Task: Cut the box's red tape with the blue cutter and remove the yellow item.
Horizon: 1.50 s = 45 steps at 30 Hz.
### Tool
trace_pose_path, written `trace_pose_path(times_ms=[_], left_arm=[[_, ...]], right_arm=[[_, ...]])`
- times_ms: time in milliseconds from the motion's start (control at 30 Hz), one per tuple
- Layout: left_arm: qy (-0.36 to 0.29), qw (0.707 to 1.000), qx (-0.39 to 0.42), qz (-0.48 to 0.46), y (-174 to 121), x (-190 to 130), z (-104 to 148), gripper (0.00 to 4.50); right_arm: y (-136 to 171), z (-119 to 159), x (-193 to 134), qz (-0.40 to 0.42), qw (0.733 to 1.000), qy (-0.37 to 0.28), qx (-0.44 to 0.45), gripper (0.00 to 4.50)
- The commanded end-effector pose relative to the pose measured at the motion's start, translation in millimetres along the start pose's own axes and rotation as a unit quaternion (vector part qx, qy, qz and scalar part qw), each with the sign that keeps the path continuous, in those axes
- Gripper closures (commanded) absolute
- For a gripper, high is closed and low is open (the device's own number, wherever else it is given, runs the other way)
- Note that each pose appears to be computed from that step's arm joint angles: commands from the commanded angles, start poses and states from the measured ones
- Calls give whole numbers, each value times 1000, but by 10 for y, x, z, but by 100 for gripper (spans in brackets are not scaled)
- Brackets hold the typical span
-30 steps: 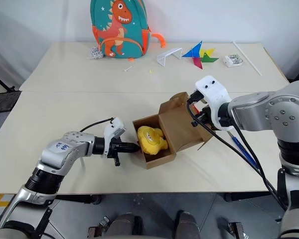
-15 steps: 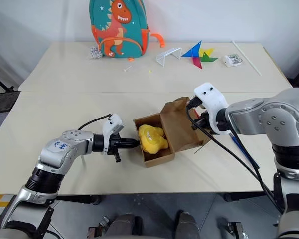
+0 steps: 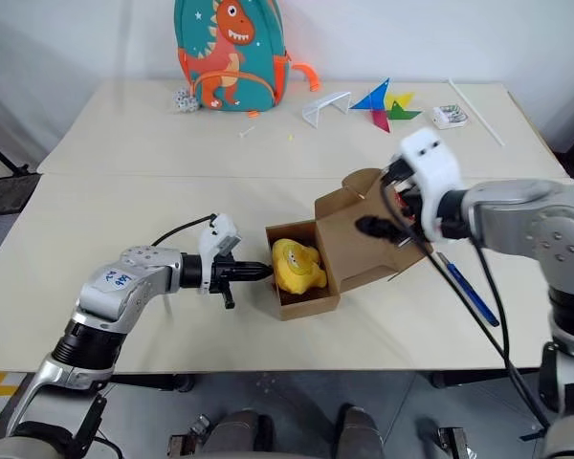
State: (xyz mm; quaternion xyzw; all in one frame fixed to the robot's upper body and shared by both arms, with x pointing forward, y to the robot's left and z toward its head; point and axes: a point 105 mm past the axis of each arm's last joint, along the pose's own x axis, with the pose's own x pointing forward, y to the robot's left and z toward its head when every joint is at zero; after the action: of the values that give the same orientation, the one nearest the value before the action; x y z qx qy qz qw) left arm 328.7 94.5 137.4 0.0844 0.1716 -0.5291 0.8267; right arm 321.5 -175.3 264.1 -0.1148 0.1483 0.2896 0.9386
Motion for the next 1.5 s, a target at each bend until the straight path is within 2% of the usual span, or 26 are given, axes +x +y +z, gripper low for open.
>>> trace_pose_path(times_ms=[33, 133, 200, 267, 300, 333, 367, 433, 467, 567, 700, 733, 833, 967, 1167, 1333, 1400, 1500], left_arm=[[-35, 999, 33, 17, 90, -129, 118, 450], [-56, 996, 63, 31, 178, -267, 140, 450], [-86, 993, 75, 41, 245, -516, 190, 450], [-102, 987, 106, 63, 315, -753, 200, 450], [-95, 984, 123, 84, 386, -890, 134, 450], [-66, 985, 138, 83, 410, -1075, -30, 412], [-43, 985, 145, 77, 417, -1215, -155, 395], [9, 990, 113, 89, 472, -1557, -424, 334], [13, 991, 96, 90, 464, -1685, -469, 307], [28, 991, 93, 93, 450, -1918, -522, 218], [15, 990, 104, 98, 430, -1998, -385, 113], [12, 991, 104, 89, 399, -1986, -341, 76], [29, 991, 119, 52, 294, -1875, -206, 2], [60, 989, 136, -21, 132, -1556, 19, 2], [116, 972, 185, -93, -16, -728, 561, 2], [135, 960, 226, -97, -73, -351, 788, 2], [156, 943, 267, -121, -174, -86, 809, 2], [167, 932, 297, -125, -205, 123, 815, 2]], right_arm=[[-129, 290, -253, 4, 993, -114, 27, 4], [-205, 317, -426, 22, 983, -178, 30, 4], [-187, 398, -671, 62, 960, -273, -13, 4], [-151, 355, -784, 87, 948, -305, -39, 4], [-75, 278, -796, 117, 947, -296, -48, 4], [-2, 176, -786, 132, 946, -285, -81, 0], [71, 106, -769, 143, 944, -277, -108, 0], [185, -60, -731, 160, 940, -267, -139, 0], [216, -119, -711, 158, 938, -269, -151, 0], [368, -263, -672, 173, 927, -284, -172, 0], [578, -519, -681, 229, 917, -288, -152, 0], [621, -573, -692, 244, 918, -278, -144, 0], [739, -576, -764, 276, 912, -268, -140, 0], [787, -392, -848, 285, 912, -254, -151, 0], [836, -170, -894, 295, 914, -224, -166, 0], [898, -159, -860, 297, 918, -212, -157, 0], [918, -188, -812, 292, 925, -194, -145, 0], [935, -201, -784, 286, 929, -189, -141, 0]])
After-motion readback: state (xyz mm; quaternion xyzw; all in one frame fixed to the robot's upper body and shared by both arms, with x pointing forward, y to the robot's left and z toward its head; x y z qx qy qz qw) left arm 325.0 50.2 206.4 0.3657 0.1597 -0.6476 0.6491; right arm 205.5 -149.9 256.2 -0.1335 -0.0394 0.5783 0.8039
